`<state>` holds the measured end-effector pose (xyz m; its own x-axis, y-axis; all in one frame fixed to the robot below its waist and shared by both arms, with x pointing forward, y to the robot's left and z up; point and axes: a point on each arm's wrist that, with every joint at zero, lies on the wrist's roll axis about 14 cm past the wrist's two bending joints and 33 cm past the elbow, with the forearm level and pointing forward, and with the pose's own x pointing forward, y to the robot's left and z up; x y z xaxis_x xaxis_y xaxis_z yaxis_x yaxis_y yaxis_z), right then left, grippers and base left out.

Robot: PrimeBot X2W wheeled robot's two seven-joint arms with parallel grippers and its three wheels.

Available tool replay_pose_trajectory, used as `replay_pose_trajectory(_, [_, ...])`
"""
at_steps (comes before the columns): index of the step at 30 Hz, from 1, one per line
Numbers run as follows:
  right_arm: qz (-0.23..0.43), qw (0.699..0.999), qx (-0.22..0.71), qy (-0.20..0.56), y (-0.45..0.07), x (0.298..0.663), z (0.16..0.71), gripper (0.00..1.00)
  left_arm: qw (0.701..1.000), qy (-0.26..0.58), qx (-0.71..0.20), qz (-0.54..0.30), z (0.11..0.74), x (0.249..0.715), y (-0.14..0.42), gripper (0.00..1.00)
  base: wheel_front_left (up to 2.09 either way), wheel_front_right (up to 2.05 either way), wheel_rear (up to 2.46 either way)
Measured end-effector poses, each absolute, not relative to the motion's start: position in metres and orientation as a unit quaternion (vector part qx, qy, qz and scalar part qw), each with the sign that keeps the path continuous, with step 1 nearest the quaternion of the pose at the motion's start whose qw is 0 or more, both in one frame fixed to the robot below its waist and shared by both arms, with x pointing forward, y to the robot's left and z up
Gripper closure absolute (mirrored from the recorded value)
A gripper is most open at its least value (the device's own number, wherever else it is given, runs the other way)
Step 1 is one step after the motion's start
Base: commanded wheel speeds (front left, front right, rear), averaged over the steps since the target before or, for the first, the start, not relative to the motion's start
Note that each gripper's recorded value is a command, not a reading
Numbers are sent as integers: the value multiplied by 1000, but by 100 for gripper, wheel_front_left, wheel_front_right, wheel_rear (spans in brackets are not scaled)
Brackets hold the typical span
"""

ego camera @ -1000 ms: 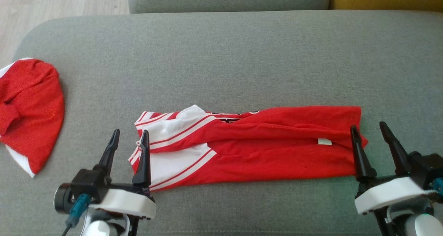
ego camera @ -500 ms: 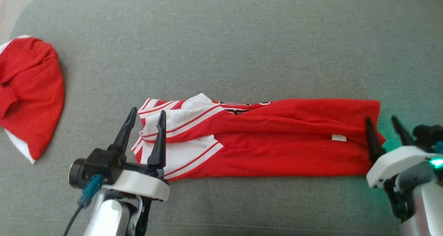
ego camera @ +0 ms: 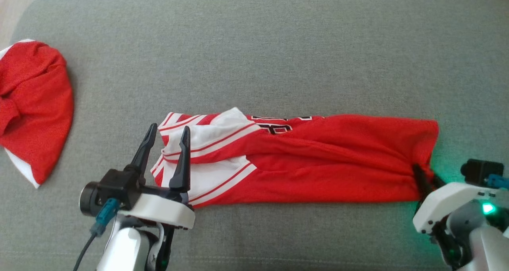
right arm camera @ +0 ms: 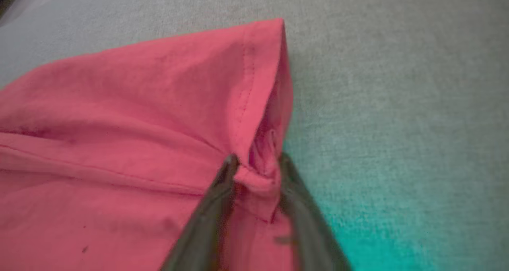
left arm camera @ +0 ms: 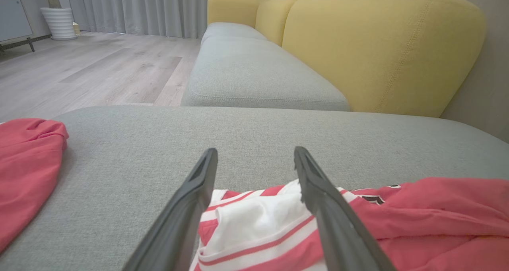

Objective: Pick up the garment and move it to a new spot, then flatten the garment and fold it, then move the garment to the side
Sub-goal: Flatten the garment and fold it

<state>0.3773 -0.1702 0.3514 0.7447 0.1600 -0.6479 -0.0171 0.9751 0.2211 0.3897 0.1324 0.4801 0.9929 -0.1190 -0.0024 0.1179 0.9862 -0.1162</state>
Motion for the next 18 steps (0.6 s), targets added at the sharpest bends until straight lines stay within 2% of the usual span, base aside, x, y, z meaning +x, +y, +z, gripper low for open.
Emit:
replay_pose_trajectory(10, [25,942,104,319,-188,379,369,100,996,-6,-59,-61,487,393,132,0,0,0,0])
replay_pose_trajectory(18, [-54,953,81,287,-260,383,391,100,996,-9,-62,-68,488,397,127,0,0,0,0])
